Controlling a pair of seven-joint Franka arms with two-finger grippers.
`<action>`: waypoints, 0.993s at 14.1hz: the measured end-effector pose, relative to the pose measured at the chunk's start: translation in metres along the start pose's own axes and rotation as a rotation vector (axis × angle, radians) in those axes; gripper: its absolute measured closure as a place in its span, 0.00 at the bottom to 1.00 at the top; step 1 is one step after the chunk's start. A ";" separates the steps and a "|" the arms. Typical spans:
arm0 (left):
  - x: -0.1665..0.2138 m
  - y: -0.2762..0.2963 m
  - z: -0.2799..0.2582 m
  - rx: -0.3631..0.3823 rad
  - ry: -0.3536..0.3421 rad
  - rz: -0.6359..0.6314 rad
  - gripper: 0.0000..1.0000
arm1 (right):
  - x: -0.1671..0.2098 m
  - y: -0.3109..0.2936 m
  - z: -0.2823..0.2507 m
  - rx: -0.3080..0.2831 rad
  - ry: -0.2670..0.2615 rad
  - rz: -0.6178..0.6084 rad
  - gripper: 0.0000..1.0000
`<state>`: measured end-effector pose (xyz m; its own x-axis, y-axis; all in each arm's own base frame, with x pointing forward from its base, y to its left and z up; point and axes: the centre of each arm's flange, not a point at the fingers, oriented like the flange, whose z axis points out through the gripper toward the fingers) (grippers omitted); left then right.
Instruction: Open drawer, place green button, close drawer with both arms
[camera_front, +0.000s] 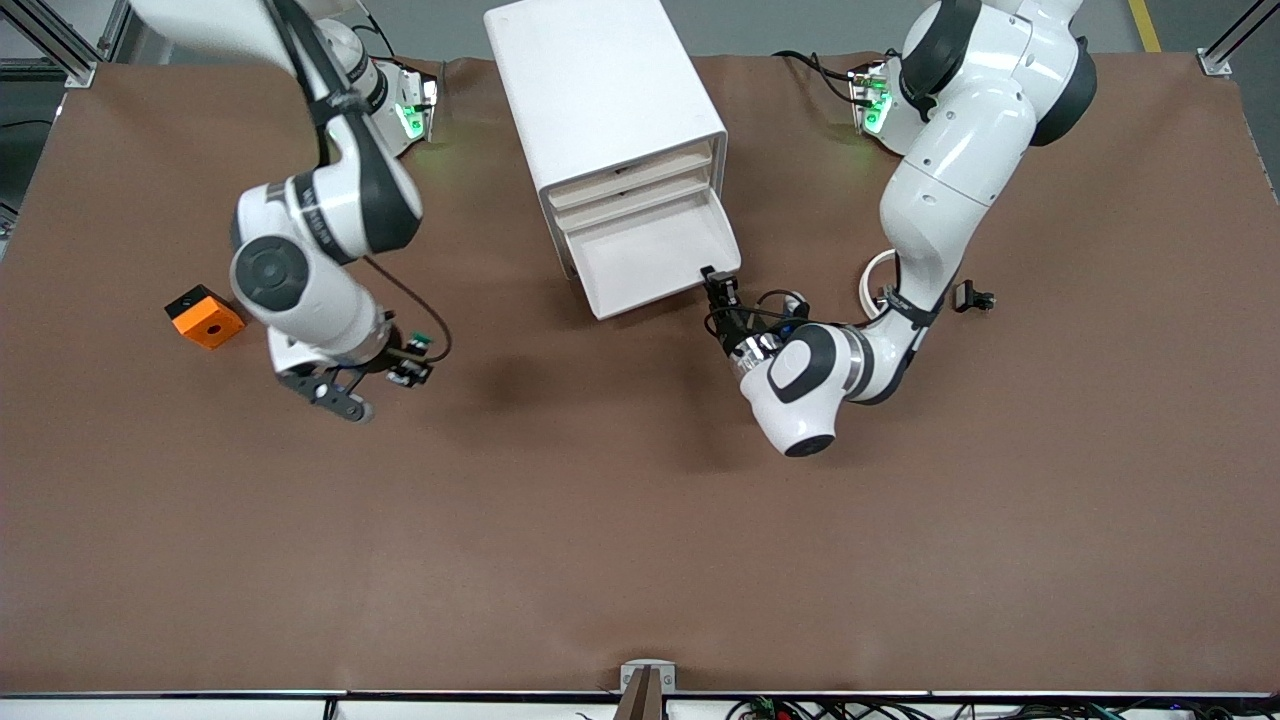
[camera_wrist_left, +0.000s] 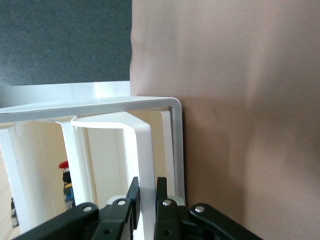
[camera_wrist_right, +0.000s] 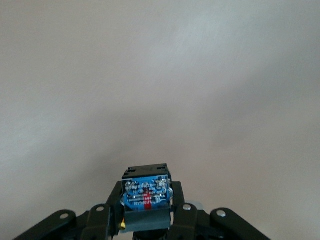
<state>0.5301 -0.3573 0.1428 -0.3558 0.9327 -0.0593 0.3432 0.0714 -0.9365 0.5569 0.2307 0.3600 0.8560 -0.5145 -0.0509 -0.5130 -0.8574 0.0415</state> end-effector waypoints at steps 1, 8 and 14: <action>0.002 0.000 -0.012 -0.012 -0.017 0.003 0.84 | -0.025 -0.019 -0.004 0.011 -0.003 0.025 0.59; 0.009 0.001 -0.030 -0.026 -0.048 0.005 0.73 | -0.147 -0.092 -0.018 0.066 -0.037 -0.052 0.59; 0.008 0.000 -0.030 -0.025 -0.047 0.010 0.12 | -0.215 -0.135 0.002 0.083 -0.029 -0.023 0.59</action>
<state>0.5531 -0.3390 0.1528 -0.3922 0.9159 -0.0850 0.3686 0.0718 -0.9268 0.4418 0.4568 0.3632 0.8662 -0.4934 -0.0793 -0.4975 -0.8664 -0.0432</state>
